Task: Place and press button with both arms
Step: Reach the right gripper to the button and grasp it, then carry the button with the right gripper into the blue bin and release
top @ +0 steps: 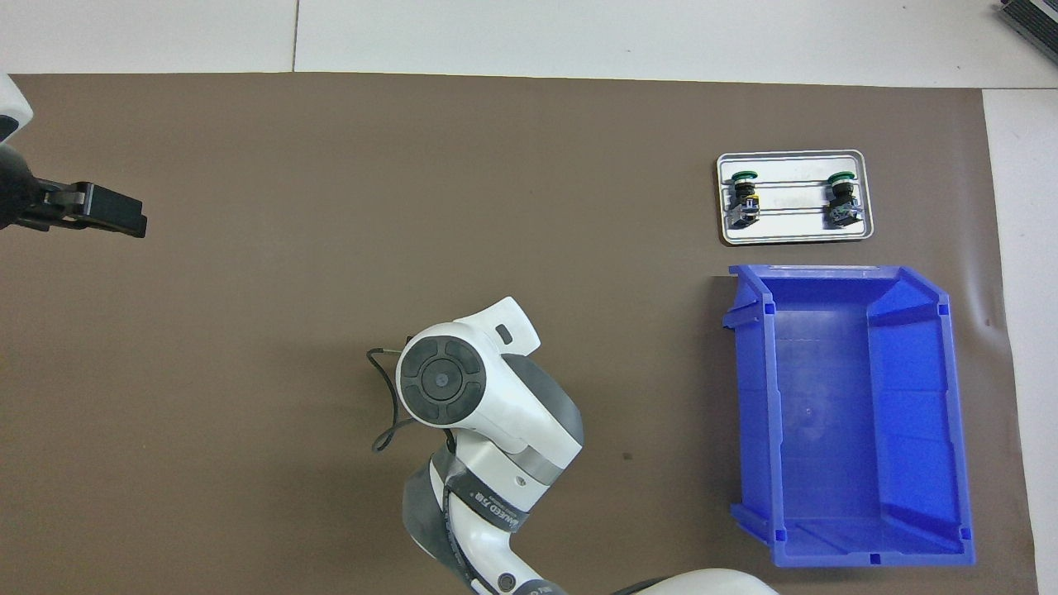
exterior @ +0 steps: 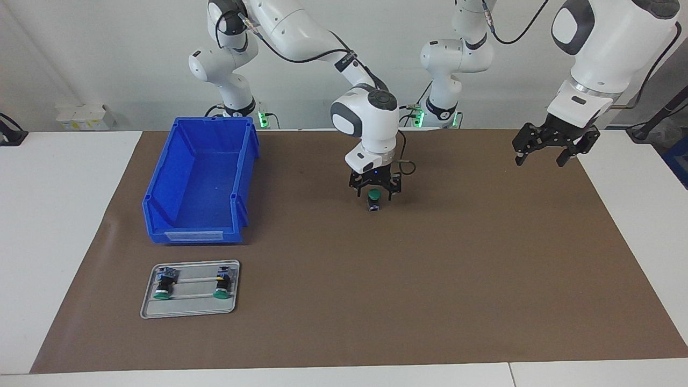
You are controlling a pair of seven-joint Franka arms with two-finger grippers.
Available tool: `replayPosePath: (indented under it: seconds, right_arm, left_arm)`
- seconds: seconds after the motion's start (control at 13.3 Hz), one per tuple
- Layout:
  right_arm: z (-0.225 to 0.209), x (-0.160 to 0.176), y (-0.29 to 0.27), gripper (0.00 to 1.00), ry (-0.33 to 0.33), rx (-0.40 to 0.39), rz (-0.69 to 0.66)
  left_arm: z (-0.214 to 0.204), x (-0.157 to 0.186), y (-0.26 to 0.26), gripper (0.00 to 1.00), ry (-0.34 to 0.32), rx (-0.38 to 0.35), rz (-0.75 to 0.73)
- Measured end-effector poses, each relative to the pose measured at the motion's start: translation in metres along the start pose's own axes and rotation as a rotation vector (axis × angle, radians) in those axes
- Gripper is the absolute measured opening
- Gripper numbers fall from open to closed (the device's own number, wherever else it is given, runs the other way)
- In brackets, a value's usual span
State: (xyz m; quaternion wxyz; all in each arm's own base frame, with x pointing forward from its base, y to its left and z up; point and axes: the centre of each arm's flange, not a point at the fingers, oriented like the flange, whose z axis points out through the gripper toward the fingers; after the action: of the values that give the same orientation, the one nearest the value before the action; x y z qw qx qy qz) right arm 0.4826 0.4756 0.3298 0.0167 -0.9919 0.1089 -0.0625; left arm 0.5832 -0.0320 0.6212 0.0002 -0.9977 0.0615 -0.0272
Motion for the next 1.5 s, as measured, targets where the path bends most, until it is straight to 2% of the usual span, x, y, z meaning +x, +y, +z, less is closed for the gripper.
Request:
replayPosePath:
  seconds: [0.15,0.22,0.53,0.6,0.82,0.97,1.2,1.35,1.5]
  right_arm:
    - [-0.001,0.001,0.000,0.99,0.003,0.001,0.001]
    - [-0.001,0.001,0.000,0.93,0.003,0.000,0.000]
    - [-0.001,0.001,0.000,0.41,0.004,-0.001,-0.001]
    - [-0.001,0.002,0.001,0.35,0.005,-0.001,0.000]
    - [-0.021,0.031,0.015,0.35,0.022,-0.003,0.029]
    - [-0.066,0.072,0.049,0.35,0.028,-0.017,0.018]
    - [-0.141,0.130,0.128,0.35,0.044,-0.029,0.004]
    - [-0.176,0.171,0.198,0.35,0.053,-0.037,-0.003]
    - [-0.198,0.205,0.280,0.35,0.013,-0.032,-0.034]
  left_arm:
    - [-0.004,-0.004,-0.018,1.00,0.003,0.002,-0.020]
    - [-0.006,-0.007,-0.031,1.00,0.003,0.003,-0.025]
    - [-0.012,-0.016,-0.066,1.00,0.008,0.007,-0.029]
    - [-0.012,-0.015,-0.064,1.00,0.008,0.006,-0.024]
    - [-0.011,-0.012,-0.047,1.00,0.007,0.003,-0.017]
    - [-0.008,-0.011,-0.037,1.00,0.003,0.001,-0.011]
    - [-0.006,-0.011,-0.033,1.00,-0.003,0.000,-0.004]
    - [-0.005,-0.011,-0.032,1.00,-0.005,-0.001,-0.004]
    - [-0.003,-0.012,-0.032,1.00,-0.010,-0.002,-0.004]
